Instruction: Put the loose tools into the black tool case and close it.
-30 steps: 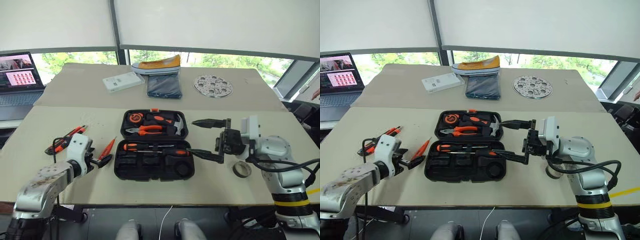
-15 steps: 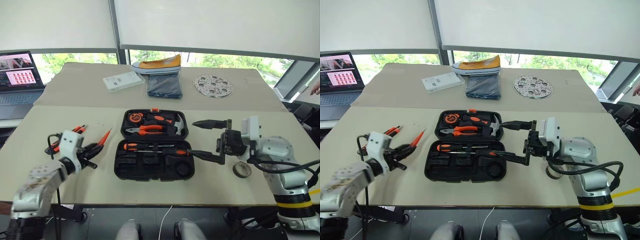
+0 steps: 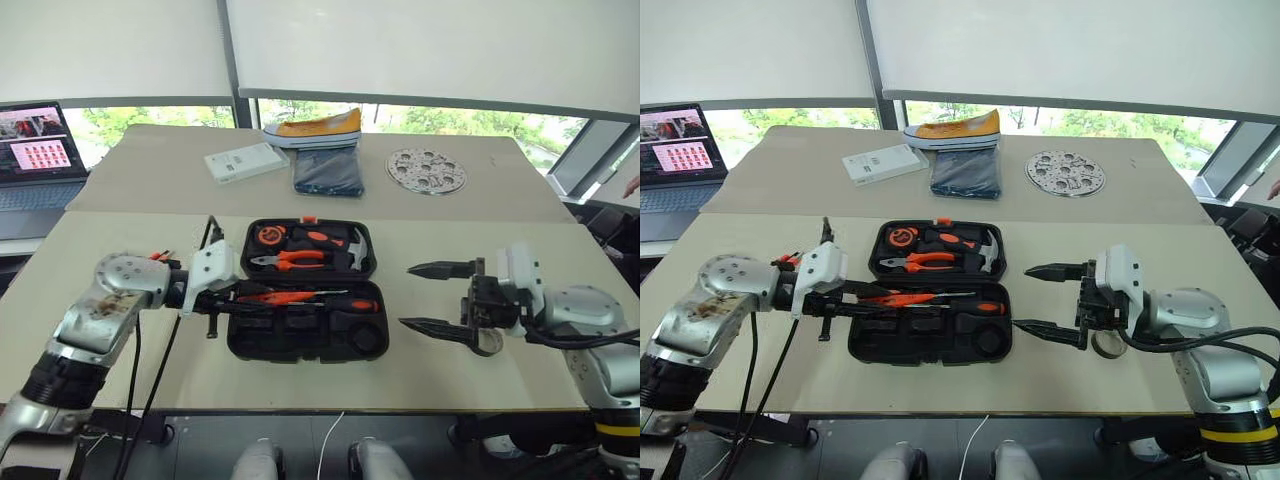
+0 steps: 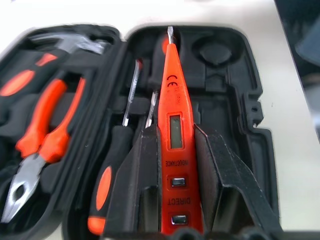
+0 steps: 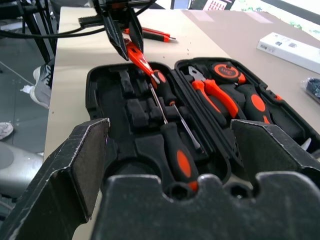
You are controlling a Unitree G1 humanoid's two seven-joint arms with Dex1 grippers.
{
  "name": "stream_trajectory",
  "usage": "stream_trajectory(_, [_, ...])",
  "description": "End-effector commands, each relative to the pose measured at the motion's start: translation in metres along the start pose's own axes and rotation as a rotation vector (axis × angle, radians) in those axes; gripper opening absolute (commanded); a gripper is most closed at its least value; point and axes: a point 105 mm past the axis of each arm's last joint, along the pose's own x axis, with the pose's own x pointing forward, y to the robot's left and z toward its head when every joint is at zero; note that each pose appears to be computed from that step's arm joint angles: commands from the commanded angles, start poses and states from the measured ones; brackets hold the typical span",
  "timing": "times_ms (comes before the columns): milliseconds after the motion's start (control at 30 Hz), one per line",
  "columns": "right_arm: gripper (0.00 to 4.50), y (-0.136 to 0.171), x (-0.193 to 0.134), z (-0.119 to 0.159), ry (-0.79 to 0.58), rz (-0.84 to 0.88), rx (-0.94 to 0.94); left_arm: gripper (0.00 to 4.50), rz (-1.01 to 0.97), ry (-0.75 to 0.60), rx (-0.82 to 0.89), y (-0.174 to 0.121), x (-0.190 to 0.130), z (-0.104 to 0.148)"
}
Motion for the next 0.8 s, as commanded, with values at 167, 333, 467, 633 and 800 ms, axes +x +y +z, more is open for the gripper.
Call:
stream_trajectory(167, [4.5, 0.012, -0.008, 0.006, 0.0, -0.03, -0.031, 0.48, -0.002, 0.117, 0.003, 0.003, 0.007, -0.012])
stream_trajectory(333, [4.5, 0.016, -0.008, 0.005, -0.002, -0.03, -0.012, 0.48, -0.049, 0.148, 0.018, -0.005, 0.011, -0.016])
stream_trajectory(467, [4.5, 0.015, -0.007, 0.006, -0.007, -0.032, -0.009, 0.48, -0.044, 0.176, 0.025, -0.002, 0.012, -0.019])
stream_trajectory(633, [4.5, 0.016, -0.006, 0.007, -0.011, -0.03, -0.006, 0.48, -0.011, 0.216, 0.023, 0.006, 0.014, -0.025])
stream_trajectory(800, [4.5, 0.016, -0.004, 0.007, -0.015, -0.027, -0.007, 0.48, -0.02, 0.19, 0.019, 0.007, 0.022, -0.02])
